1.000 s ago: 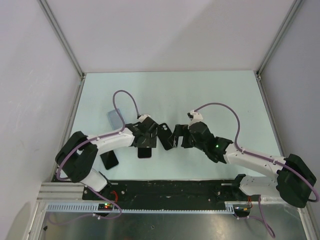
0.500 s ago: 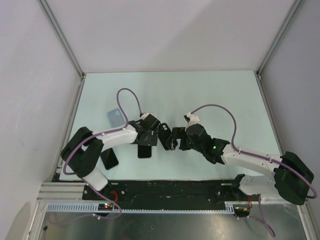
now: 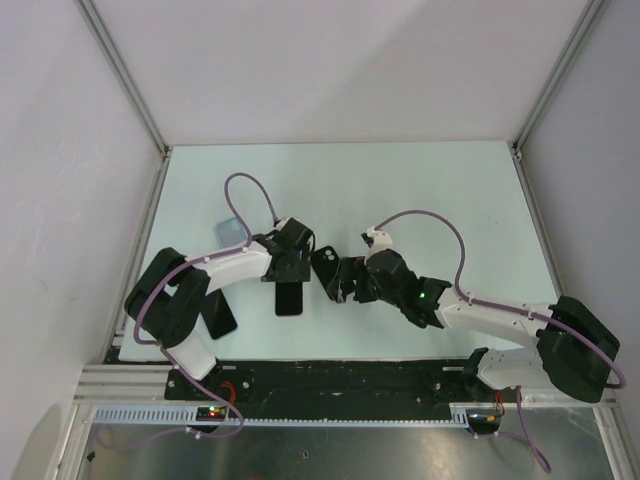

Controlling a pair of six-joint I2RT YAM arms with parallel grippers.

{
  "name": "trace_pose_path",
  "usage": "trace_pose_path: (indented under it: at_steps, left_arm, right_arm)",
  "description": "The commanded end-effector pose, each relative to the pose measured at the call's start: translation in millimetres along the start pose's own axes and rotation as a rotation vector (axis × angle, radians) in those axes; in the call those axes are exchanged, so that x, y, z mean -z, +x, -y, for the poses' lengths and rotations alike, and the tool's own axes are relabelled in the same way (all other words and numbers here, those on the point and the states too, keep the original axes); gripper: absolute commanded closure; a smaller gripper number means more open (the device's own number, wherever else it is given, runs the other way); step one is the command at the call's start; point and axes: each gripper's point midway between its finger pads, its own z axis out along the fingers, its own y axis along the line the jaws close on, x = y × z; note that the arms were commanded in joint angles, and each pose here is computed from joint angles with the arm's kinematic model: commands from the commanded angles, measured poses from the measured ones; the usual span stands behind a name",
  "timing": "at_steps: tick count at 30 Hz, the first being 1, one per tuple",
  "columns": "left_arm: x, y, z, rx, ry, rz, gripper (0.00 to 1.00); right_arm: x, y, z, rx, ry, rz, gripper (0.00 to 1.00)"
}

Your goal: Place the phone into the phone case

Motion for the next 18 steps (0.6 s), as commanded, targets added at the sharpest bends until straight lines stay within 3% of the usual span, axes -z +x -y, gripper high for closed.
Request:
trace_pose_path:
  at_steps: [1, 7, 18]
  left_arm:
    - [-12.3, 23.1, -2.6, -0.011, 0.003, -0.089, 0.26]
    - [-9.0, 25.9, 3.1, 0.053, 0.079, -0.119, 0.43]
    - [10.0, 24.0, 14.6, 0.178, 0.235, -0.146, 0.47]
  right_arm:
    - [-6.4, -1.1, -7.5, -0.007, -0.028, 0.014, 0.04]
    - [-15.7, 5.2, -16.3, -0.009, -0.072, -0.004, 0.05]
    - [-39.5, 26.9, -50.0, 0.015, -0.18, -0.087, 0.15]
